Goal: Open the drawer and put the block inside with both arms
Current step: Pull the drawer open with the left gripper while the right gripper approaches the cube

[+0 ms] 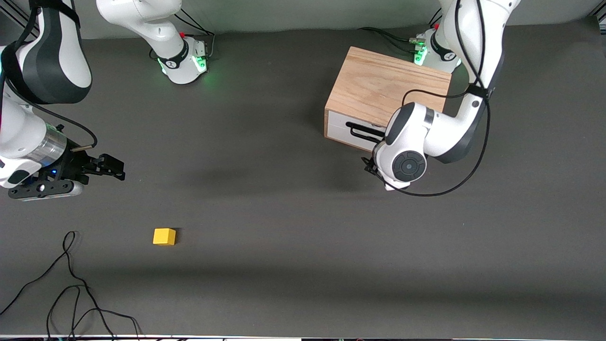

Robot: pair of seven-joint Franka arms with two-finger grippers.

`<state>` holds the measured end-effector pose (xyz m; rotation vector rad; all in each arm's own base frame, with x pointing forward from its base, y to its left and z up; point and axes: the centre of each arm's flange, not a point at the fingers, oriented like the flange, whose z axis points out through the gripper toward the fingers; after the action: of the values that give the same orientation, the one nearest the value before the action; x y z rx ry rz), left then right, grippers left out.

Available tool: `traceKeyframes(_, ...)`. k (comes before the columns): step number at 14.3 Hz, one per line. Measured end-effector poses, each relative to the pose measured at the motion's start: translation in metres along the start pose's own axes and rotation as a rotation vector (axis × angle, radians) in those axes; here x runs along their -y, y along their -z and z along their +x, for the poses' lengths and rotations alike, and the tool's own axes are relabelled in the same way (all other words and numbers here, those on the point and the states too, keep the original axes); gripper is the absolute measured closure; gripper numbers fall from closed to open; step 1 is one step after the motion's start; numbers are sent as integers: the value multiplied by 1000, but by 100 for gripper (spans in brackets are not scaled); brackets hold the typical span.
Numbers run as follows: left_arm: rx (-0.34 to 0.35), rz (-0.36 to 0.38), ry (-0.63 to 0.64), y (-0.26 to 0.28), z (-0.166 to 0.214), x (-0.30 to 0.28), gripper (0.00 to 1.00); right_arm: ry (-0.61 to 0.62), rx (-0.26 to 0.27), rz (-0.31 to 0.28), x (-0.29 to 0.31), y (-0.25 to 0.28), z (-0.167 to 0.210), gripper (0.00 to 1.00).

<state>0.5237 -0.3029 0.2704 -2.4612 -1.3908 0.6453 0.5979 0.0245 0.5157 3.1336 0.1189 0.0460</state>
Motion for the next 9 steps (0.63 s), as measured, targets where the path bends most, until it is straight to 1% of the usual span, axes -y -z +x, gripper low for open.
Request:
traceKeyframes(3, -1, -2, 13, -6, 2, -5, 2, 3, -5, 0, 1, 2, 0, 0)
traceKeyframes(4, -10, -2, 21, -6, 2, -5, 5, 2, -8, 0, 1, 4, 0, 0)
traceKeyframes(5, -29, -3, 25, -5, 1, -5, 5, 0, -8, 0, 0, 4, 0, 0)
traceKeyframes(6, -53, -4, 29, -5, -2, -5, 10, -2, -8, 0, -2, 4, 0, 0)
traceKeyframes(7, -76, -8, 36, -4, -5, -6, 23, -4, -7, -1, -3, 3, 0, 0)
traceKeyframes(9, -95, -26, 45, 7, -10, -5, 43, -5, -4, -1, -3, 1, 0, 0)
